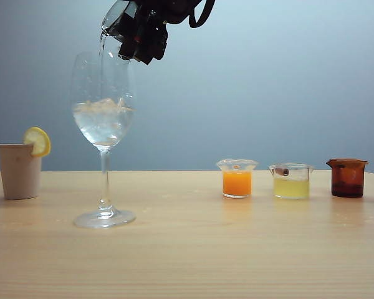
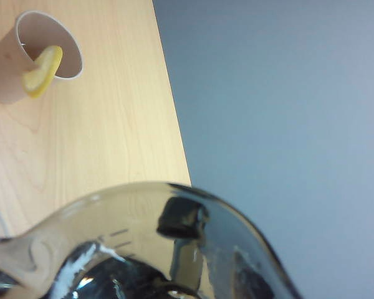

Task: Pick up the first measuring cup from the left, pour the coconut rum inside into the goblet, and finally put the measuring cup back in its original place.

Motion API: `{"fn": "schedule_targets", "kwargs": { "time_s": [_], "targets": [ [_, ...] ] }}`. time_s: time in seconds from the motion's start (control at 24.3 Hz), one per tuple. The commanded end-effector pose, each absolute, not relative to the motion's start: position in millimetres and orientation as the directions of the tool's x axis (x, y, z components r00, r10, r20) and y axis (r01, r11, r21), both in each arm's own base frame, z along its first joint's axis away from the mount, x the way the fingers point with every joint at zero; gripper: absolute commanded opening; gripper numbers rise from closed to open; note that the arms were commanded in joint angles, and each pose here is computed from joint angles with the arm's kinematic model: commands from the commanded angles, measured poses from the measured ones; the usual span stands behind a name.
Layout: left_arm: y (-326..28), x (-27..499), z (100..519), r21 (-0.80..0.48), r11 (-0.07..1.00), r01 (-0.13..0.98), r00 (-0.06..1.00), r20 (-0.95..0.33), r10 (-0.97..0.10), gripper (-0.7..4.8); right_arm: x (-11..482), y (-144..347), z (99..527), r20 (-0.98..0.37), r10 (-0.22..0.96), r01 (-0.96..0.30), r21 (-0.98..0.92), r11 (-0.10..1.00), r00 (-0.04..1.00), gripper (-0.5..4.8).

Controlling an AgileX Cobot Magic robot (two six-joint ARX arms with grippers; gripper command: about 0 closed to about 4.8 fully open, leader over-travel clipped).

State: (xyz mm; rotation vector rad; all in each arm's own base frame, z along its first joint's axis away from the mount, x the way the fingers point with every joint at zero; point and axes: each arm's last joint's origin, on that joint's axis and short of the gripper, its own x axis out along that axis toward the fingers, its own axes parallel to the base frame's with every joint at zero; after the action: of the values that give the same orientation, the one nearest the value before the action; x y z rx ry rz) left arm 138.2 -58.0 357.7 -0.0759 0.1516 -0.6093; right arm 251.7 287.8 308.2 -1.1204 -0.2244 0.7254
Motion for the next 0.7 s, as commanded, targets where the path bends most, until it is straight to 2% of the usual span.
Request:
{"fn": "schedule_targets", "kwargs": {
  "time_s": [0.04, 0.16, 0.7],
  "targets": [
    [-57.7, 137.2, 361.6, -0.11, 0.813, 0.572, 0.808, -0.095, -0.582, -0.06, 250.9, 287.8, 316.0, -0.142, 0.637, -0.385, -0.885, 0.261, 0.757, 1.48],
    [-57.7, 137.2, 361.6, -0.11, 0.813, 0.572, 0.808, -0.095, -0.582, -0.06, 250.8, 287.9, 315.9, -0.142, 0.637, -0.358, -0.907, 0.223, 0.757, 1.48],
    [-57.7, 137.2, 361.6, -0.11, 0.813, 0.572, 0.808, -0.095, -0.582, -0.05, 250.9, 287.9, 316.5, -0.135, 0.638, -0.321, -0.929, 0.185, 0.758, 1.48]
  ]
}}
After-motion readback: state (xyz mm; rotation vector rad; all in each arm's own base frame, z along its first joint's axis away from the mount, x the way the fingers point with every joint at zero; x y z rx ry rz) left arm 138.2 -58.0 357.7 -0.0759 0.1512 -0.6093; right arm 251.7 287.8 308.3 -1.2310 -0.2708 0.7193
